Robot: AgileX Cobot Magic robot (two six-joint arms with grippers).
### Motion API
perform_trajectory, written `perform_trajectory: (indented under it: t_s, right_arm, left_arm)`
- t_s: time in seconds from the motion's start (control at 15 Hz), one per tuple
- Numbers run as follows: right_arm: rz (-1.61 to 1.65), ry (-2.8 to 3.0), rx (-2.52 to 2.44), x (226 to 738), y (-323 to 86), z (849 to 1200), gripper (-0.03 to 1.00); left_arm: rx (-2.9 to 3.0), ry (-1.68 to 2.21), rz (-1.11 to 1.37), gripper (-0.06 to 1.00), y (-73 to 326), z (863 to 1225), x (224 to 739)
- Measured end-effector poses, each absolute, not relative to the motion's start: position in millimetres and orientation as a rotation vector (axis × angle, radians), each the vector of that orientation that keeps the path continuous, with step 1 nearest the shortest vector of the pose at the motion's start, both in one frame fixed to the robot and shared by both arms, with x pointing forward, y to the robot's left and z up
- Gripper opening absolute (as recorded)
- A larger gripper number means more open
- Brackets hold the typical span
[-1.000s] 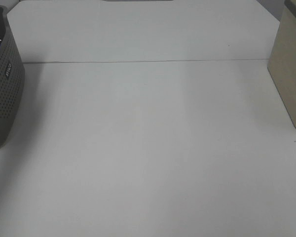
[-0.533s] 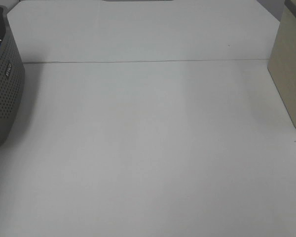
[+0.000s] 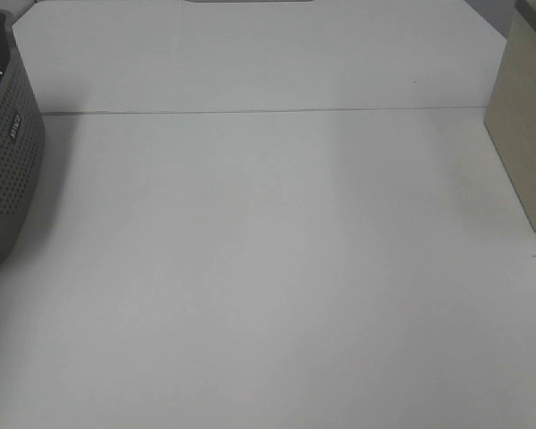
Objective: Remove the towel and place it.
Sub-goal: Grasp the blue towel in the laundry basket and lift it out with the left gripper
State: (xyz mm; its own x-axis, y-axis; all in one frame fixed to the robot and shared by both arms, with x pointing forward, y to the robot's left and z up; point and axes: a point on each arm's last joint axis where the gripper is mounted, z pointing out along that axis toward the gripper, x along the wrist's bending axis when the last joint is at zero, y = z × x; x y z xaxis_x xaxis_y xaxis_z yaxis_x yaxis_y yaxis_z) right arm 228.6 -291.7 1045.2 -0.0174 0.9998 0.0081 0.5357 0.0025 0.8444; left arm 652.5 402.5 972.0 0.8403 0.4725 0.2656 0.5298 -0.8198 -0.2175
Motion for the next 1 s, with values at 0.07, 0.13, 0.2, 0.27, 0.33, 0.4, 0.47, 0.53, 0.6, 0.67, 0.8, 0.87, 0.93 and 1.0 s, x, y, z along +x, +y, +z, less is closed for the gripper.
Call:
perform_trajectory:
  t_s: [0.07,0.13,0.2,0.27,0.33,0.4,0.47,0.53,0.6,0.67,0.8,0.87,0.93,1.0]
  right_arm:
    - [0.903,1.627,1.606,228.6,-291.7,1045.2,0.74]
    - [0.903,1.627,1.606,228.6,-291.7,1045.2,0.74]
    - [0.903,1.627,1.606,228.6,-291.7,1045.2,0.74]
    - [0.903,1.627,1.606,228.6,-291.7,1045.2,0.74]
    - [0.903,1.627,1.606,228.6,-291.7,1045.2,0.74]
    - [0.903,1.627,1.606,228.6,-291.7,1045.2,0.74]
    - [0.903,1.627,1.606,228.6,-291.7,1045.2,0.74]
    - [0.903,1.627,1.606,228.6,-291.7,1045.2,0.74]
    - [0.903,1.627,1.606,228.6,-291.7,1045.2,0.74]
    - [0.903,1.627,1.606,228.6,-291.7,1045.2,0.74]
    - [0.903,1.627,1.606,228.6,-291.7,1045.2,0.74]
    - [0.903,1.627,1.606,228.6,-291.7,1045.2,0.74]
    - [0.903,1.627,1.606,228.6,-291.7,1045.2,0.74]
    - [0.903,1.627,1.606,228.6,-291.7,1045.2,0.74]
  left_arm:
    - [-2.740,-0.765,-0.286,0.89,402.2,970.7,652.8]
    - [-2.742,-0.762,-0.290,0.88,402.2,970.7,653.1]
    - [-2.743,-0.760,-0.294,0.85,402.2,970.3,653.5]
    - [-2.746,-0.763,-0.285,0.82,401.9,968.0,653.8]
    - [-2.746,-0.764,-0.269,0.78,402.0,965.7,653.8]
    - [-2.749,-0.765,-0.253,0.72,401.9,961.7,654.2]
    - [-2.749,-0.764,-0.247,0.67,401.9,960.0,654.4]
    - [-2.749,-0.763,-0.241,0.61,401.9,958.3,654.7]
    - [-2.749,-0.769,-0.236,0.53,401.9,956.6,654.9]
    - [-2.746,-0.785,-0.237,0.44,401.8,956.1,655.0]
    - [-2.737,-0.825,-0.256,0.30,401.9,956.2,655.8]
    - [-2.725,-0.876,-0.273,0.20,401.9,956.3,656.4]
    - [-2.715,-0.915,-0.282,0.12,401.9,956.3,656.6]
    - [-2.708,-0.942,-0.287,0.04,401.9,956.3,656.7]
